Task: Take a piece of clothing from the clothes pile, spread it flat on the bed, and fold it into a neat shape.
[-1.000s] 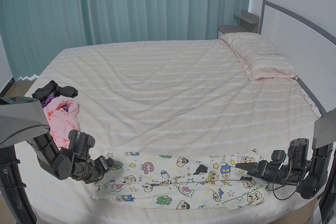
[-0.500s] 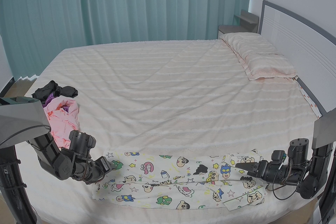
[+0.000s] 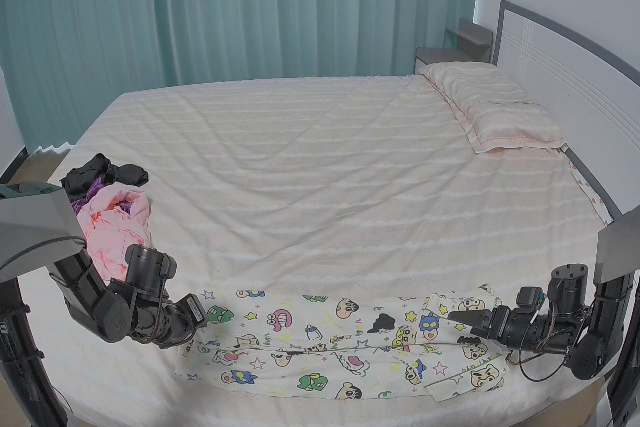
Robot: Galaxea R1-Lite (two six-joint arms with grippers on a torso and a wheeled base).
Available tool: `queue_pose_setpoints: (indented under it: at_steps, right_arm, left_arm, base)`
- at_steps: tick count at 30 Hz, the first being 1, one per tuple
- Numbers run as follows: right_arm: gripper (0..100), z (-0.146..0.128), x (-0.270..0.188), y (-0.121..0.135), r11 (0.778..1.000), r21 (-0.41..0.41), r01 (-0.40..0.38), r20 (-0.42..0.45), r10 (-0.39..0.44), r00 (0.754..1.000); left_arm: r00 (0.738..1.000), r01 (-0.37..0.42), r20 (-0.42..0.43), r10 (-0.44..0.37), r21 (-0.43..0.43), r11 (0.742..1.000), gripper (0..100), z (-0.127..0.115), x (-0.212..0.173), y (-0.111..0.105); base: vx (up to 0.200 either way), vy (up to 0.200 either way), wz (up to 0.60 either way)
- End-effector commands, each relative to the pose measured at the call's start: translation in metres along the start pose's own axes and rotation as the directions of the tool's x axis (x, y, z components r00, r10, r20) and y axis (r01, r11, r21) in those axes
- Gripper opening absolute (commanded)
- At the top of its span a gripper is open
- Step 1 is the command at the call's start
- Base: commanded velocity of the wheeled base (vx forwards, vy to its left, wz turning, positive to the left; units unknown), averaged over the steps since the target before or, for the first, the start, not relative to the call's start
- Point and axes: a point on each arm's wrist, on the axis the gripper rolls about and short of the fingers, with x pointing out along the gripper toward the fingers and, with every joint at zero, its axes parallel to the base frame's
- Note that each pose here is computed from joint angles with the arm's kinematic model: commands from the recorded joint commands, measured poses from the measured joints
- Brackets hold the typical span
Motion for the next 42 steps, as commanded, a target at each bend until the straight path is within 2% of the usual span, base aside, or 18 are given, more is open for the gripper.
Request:
queue_pose_setpoints:
  at_steps: [1,5,8,9,26,33,34,42]
  right_arm:
    - [100,-0.002,-0.001,0.000,1.000,0.001,0.002,-0.003,-0.002,1.000]
    - [100,-0.002,-0.001,0.000,1.000,0.001,0.002,-0.003,-0.002,1.000]
    - [100,-0.002,-0.001,0.000,1.000,0.001,0.002,-0.003,-0.002,1.000]
    - [100,-0.002,-0.001,0.000,1.000,0.001,0.002,-0.003,-0.002,1.000]
    - [100,-0.001,-0.001,-0.001,1.000,0.007,0.003,-0.003,-0.003,1.000]
    - [100,-0.001,-0.001,0.000,1.000,0.029,-0.002,-0.003,0.003,1.000]
    - [100,-0.001,-0.001,0.000,1.000,0.029,-0.002,-0.003,0.003,1.000]
    - [100,-0.001,-0.001,0.000,1.000,0.029,-0.003,-0.002,0.003,1.000]
  left_arm:
    - [1.000,0.016,0.018,-0.016,-0.004,1.000,0,0.005,-0.002,-0.003]
    - [0.998,0.043,0.043,-0.042,-0.018,0.999,0,0.016,-0.001,-0.007]
    - [0.999,0.040,0.016,-0.039,-0.024,0.999,0,0.016,0.001,-0.006]
    - [0.999,0.034,0.007,-0.033,-0.022,0.999,100,0.015,0.001,-0.005]
    - [0.998,0.024,-0.055,-0.025,-0.021,0.999,100,0.004,-0.006,0.000]
    - [0.998,0.023,-0.056,-0.024,-0.020,1.000,100,0.005,-0.005,0.000]
    - [0.998,0.023,-0.056,-0.024,-0.020,1.000,0,0.005,-0.005,0.000]
    - [0.999,0.039,-0.031,-0.040,-0.014,0.999,0,0.008,-0.010,-0.004]
  base:
    - [0.000,0.000,0.00]
    - [0.000,0.000,0.00]
    - [0.000,0.000,0.00]
    - [0.000,0.000,0.00]
    - [0.000,0.000,0.00]
    - [0.000,0.000,0.00]
    - [0.000,0.000,0.00]
    - [0.000,0.000,0.00]
